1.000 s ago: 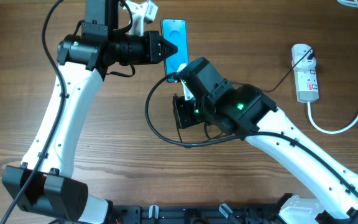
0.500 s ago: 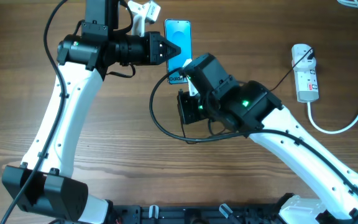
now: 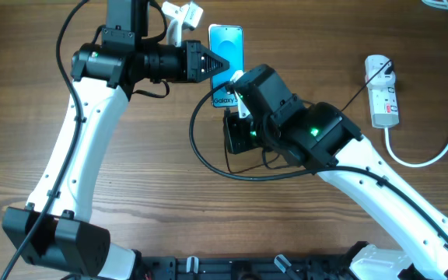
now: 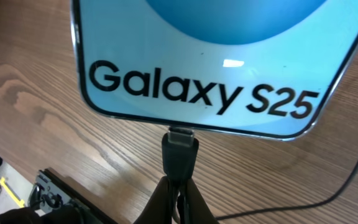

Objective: Plug charger to phone and switch on socket

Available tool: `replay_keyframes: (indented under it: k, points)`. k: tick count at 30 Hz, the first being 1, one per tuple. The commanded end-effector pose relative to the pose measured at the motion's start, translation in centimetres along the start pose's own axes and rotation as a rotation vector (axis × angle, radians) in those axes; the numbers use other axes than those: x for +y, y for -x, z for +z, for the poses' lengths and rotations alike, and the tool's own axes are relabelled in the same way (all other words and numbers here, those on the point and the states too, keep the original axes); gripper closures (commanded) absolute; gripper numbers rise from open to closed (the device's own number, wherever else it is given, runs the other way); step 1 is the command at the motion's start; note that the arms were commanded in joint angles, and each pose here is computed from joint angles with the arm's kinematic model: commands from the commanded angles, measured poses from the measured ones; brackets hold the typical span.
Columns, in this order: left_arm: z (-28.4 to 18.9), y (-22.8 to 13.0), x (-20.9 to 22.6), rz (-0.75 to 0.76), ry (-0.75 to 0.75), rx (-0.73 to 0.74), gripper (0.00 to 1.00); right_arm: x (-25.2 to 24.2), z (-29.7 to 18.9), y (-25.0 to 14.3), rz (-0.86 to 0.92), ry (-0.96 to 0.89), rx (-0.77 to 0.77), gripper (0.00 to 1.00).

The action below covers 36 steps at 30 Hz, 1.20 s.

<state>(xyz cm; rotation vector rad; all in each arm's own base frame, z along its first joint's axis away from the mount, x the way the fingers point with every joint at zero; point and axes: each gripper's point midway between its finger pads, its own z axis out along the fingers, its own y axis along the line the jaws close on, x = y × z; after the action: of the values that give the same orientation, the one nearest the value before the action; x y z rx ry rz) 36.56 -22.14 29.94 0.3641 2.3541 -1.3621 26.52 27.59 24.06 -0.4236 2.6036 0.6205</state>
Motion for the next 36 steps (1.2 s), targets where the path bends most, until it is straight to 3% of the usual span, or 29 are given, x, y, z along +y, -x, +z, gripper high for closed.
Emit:
replay_keyframes:
  k: [1, 36]
  points:
    - [-0.5, 0.1, -1.2, 0.040, -0.046, -0.003, 0.96, -0.3, -1.3, 1.0, -0.019, -0.025, -0.051, 0.96]
    - [-0.5, 0.5, -2.1, 0.127, -0.094, -0.014, 0.96, 0.7, -1.3, 0.4, -0.023, 0.029, -0.017, 0.96]
